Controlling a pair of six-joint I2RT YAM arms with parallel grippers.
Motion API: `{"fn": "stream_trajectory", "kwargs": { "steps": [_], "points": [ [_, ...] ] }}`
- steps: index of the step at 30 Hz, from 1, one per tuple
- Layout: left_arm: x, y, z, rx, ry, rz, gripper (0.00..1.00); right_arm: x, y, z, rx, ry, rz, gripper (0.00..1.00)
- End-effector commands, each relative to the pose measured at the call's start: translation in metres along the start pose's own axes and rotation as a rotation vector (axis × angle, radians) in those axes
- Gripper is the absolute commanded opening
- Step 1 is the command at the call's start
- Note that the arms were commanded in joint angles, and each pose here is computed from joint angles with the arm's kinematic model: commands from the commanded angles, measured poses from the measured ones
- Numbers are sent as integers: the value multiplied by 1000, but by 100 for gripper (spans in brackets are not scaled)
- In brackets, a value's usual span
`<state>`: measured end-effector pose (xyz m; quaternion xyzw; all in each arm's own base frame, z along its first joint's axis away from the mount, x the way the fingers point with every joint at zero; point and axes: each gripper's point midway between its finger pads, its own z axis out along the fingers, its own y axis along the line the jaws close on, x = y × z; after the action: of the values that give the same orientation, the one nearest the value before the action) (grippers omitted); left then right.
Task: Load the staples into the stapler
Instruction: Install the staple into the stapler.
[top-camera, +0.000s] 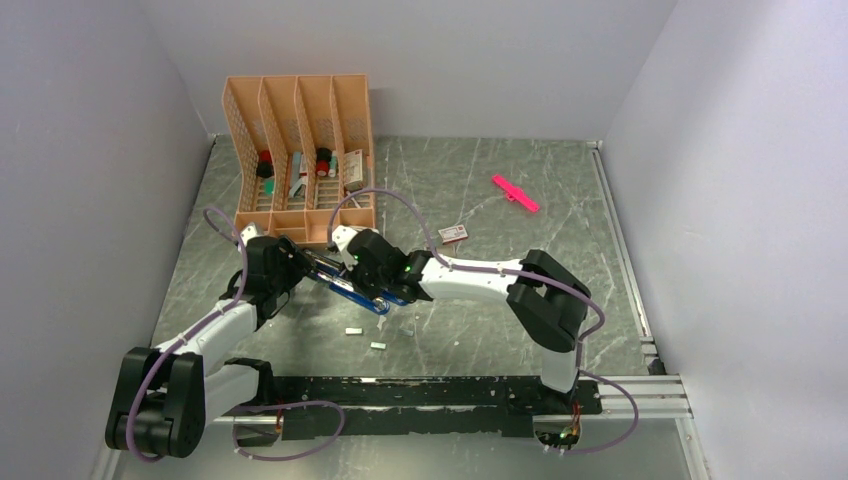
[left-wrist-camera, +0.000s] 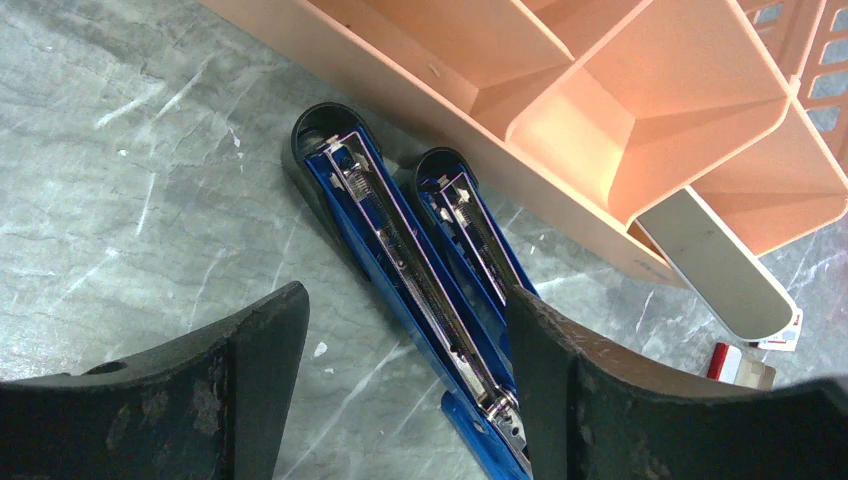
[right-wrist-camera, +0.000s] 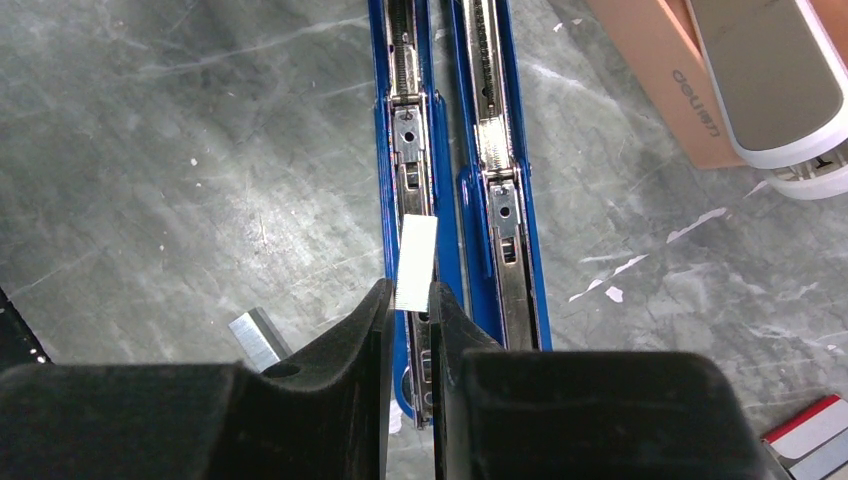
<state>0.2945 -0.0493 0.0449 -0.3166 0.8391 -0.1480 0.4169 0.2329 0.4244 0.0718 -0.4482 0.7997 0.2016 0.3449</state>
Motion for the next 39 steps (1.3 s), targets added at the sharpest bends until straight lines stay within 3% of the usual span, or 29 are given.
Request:
{"fn": "stream_trajectory", "kwargs": {
  "steps": [1, 39],
  "points": [
    [-4, -4, 1, 15, -22, 4, 76, -1, 2, 4, -16, 11, 0, 0],
    [-4, -5, 1, 16, -20, 4, 76, 31, 2, 15, -17, 161, -7, 0]
  ]
}}
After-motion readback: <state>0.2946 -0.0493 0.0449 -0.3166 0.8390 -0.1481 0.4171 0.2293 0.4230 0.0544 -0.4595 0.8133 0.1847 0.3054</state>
